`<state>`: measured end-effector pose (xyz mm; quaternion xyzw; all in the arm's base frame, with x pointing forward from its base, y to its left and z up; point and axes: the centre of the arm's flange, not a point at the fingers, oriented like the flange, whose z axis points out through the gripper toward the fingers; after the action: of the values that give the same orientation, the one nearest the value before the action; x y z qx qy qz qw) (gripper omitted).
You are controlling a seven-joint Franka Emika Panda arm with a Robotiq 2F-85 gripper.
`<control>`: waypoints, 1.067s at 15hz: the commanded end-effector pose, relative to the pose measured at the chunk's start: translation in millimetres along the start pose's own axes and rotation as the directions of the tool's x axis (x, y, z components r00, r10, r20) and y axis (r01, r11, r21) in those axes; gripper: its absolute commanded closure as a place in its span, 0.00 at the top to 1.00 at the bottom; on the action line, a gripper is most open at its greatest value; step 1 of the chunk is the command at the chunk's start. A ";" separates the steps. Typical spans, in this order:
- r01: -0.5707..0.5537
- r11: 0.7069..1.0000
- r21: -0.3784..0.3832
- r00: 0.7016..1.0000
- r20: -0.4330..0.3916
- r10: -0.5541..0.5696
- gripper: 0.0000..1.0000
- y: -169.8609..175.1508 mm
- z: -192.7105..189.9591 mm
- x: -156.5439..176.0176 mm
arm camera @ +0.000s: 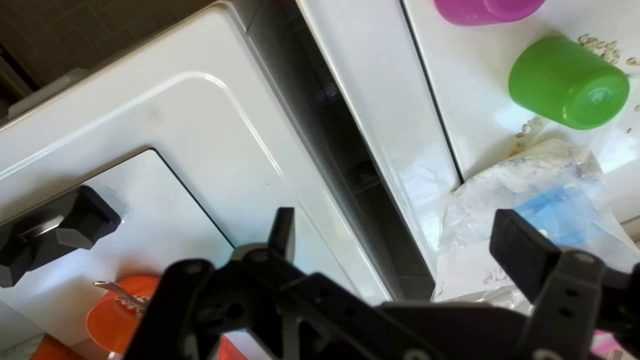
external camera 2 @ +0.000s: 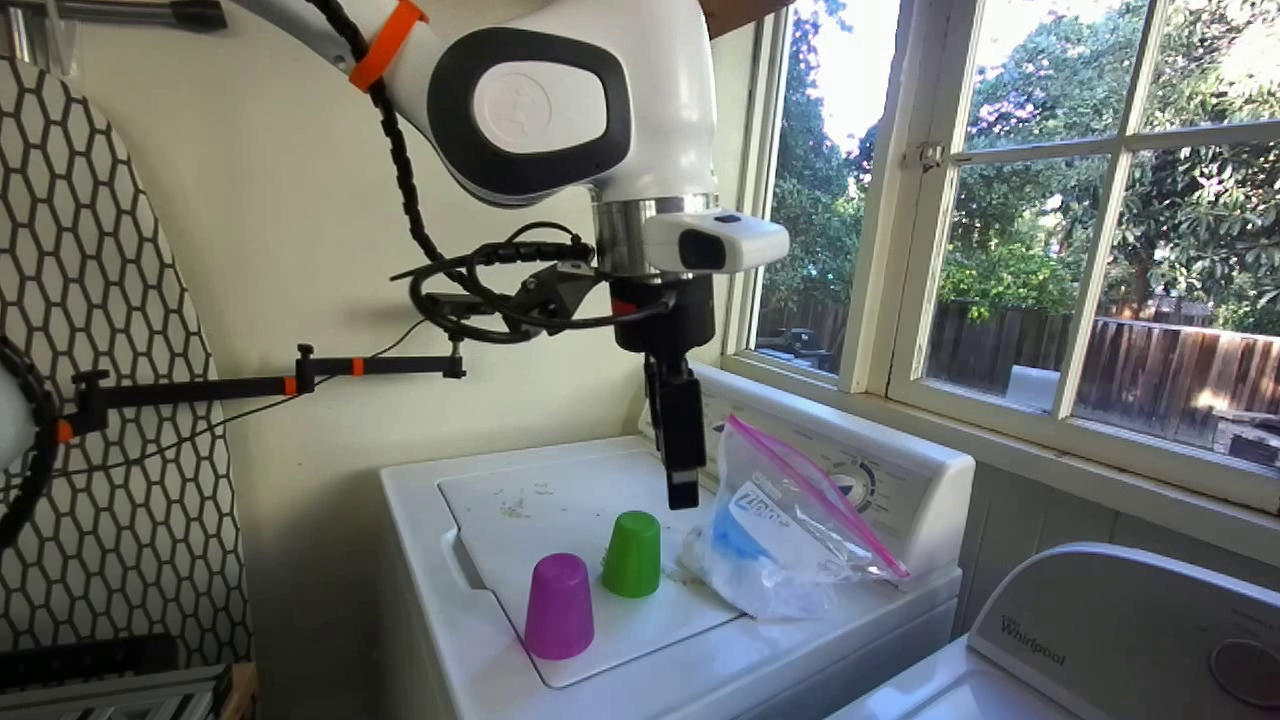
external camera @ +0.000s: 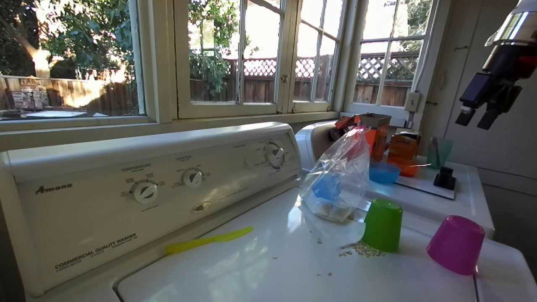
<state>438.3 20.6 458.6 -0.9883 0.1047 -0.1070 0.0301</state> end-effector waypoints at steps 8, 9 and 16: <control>-0.061 0.998 0.007 0.998 -0.003 0.061 1.00 -27.9 0.8 -3.1; -0.094 0.995 0.045 0.996 0.003 0.094 1.00 -27.9 -0.8 -1.8; -0.170 0.950 0.260 0.982 -0.033 0.185 1.00 -70.9 11.9 6.7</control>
<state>449.2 71.3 466.3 -0.9669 0.1715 -0.1355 0.1320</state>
